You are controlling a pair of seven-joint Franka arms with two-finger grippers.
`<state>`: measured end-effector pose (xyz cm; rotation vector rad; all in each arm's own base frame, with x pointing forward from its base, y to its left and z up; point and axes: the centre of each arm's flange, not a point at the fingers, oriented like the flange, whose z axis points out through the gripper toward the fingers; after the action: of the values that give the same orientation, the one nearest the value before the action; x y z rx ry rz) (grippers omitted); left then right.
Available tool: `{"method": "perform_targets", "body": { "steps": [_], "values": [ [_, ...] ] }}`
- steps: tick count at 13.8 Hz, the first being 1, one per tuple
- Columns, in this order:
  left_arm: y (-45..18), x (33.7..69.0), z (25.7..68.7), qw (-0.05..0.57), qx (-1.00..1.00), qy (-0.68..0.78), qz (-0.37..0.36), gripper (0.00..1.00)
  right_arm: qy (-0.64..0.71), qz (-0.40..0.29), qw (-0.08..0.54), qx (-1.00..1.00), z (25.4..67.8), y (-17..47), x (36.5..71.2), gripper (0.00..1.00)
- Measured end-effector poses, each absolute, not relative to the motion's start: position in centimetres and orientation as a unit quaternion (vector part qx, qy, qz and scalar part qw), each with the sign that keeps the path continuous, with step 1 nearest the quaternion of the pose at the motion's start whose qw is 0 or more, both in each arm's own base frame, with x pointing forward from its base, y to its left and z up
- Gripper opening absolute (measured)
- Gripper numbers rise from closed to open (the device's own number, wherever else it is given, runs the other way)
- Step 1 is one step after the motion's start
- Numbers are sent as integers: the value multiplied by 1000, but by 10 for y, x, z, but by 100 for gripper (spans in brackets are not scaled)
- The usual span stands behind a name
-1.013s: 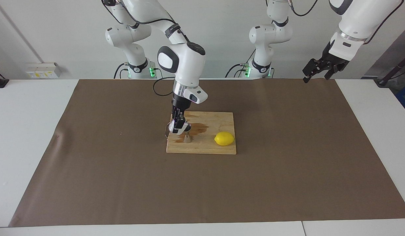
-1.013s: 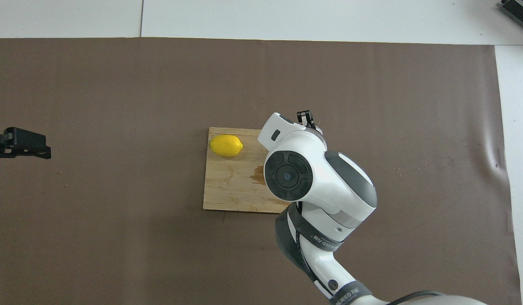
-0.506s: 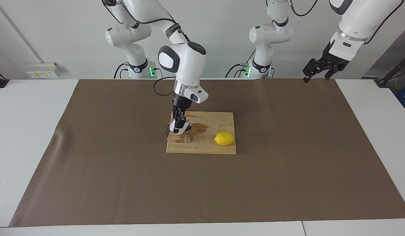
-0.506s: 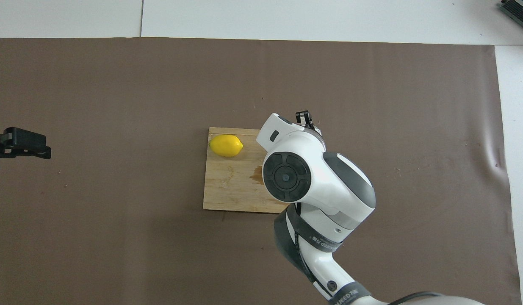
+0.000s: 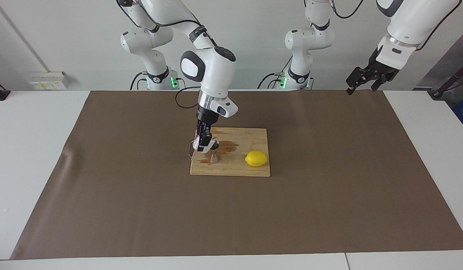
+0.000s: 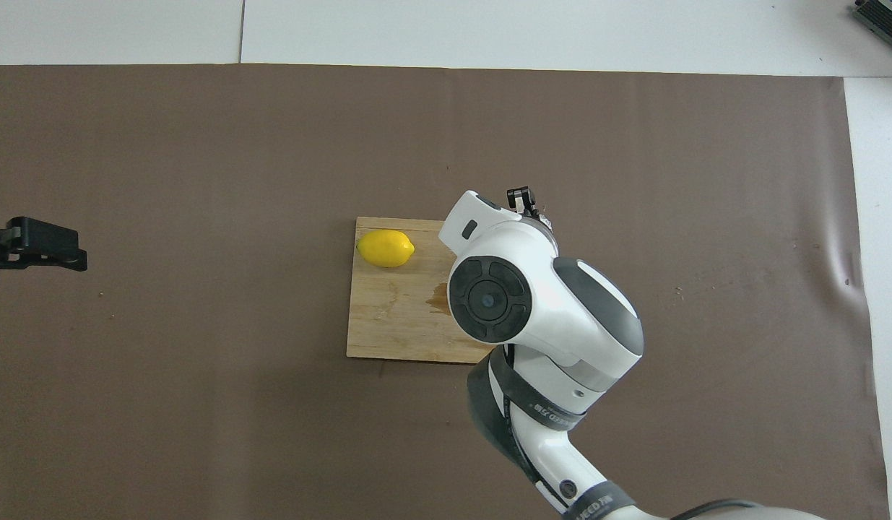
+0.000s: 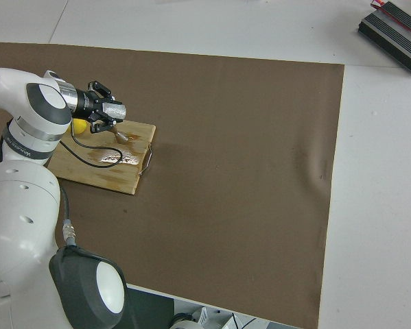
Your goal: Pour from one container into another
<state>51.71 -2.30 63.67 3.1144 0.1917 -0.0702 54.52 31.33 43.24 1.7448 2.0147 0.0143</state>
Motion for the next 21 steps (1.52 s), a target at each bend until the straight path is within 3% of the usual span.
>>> {"method": "perform_targets", "body": {
  "steps": [10, 21],
  "values": [
    [-23, 517, 637, 10, 998, 61, -23, 100, 758, -5, 300, 579, 434, 333, 534, 48],
    [-23, 517, 637, 10, 998, 61, -23, 100, 760, -14, 315, 569, 429, 328, 534, 48]
  ]
}}
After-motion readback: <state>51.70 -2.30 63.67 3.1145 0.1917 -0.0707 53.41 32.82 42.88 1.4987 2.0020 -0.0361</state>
